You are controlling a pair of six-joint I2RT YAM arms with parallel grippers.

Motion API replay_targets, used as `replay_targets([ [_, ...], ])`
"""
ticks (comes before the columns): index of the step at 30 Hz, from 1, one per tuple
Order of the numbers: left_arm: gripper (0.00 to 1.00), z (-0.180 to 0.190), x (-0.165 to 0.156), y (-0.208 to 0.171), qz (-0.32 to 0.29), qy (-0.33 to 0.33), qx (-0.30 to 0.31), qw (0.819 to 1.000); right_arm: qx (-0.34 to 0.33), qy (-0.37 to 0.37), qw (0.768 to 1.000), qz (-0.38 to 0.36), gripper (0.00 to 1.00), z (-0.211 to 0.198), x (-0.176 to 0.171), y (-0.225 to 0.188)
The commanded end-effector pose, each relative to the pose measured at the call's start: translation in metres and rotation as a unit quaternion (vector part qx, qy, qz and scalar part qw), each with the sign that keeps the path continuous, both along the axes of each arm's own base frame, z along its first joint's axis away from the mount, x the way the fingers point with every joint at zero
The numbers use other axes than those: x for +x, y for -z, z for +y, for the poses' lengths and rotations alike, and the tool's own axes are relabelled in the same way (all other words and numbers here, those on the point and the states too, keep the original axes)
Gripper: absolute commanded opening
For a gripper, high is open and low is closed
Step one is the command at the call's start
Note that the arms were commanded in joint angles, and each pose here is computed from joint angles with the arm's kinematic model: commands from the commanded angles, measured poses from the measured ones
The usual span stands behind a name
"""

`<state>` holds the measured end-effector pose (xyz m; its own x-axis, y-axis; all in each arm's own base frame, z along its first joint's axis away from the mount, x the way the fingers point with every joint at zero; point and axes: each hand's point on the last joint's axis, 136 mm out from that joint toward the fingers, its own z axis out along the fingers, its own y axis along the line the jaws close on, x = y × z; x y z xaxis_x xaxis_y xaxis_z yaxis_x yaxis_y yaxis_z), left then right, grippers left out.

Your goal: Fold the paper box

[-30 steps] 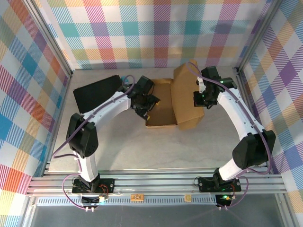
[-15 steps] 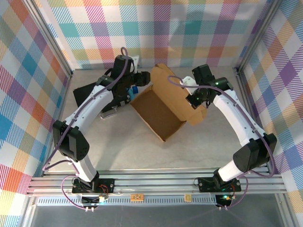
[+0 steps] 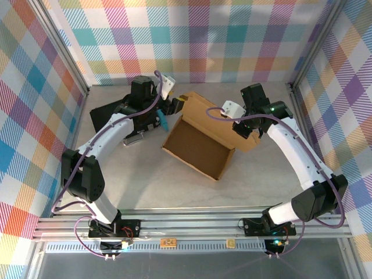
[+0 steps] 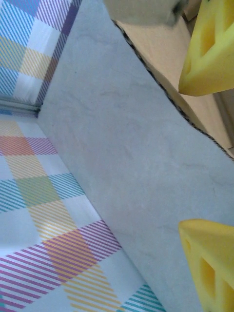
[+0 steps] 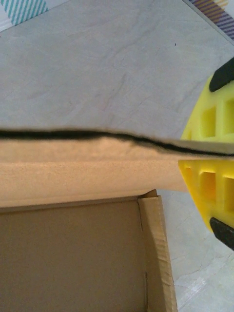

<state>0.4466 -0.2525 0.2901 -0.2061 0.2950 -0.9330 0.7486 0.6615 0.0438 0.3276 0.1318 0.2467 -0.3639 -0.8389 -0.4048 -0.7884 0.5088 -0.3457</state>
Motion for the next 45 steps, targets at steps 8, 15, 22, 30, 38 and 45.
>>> replay_targets([
  [8, 0.60, -0.026, -0.024, 0.011, 0.003, 0.057, 0.001, 0.998, 0.015, -0.025, 0.999, -0.022, 0.00, 0.012, 0.014, -0.011],
  [15, 0.43, -0.033, -0.017, 0.017, 0.011, 0.023, 0.005, 1.000, 0.019, -0.016, 0.999, -0.028, 0.00, 0.014, 0.022, -0.013],
  [22, 0.07, -0.046, -0.009, 0.038, 0.038, -0.042, 0.023, 0.998, 0.044, 0.003, 0.999, -0.032, 0.00, 0.023, 0.030, -0.018],
  [30, 0.00, -0.024, 0.013, 0.067, 0.071, -0.205, 0.010, 0.976, 0.052, 0.021, 0.998, -0.034, 0.00, 0.043, 0.035, -0.013],
  [38, 0.00, 0.005, 0.011, 0.096, 0.051, -0.294, -0.073, 0.951, 0.110, 0.149, 0.983, 0.017, 0.46, 0.048, 0.040, -0.007],
  [45, 0.00, 0.008, 0.002, 0.093, 0.015, -0.275, -0.080, 0.958, 0.204, 0.296, 0.933, 0.010, 0.66, 0.013, 0.050, -0.047],
])
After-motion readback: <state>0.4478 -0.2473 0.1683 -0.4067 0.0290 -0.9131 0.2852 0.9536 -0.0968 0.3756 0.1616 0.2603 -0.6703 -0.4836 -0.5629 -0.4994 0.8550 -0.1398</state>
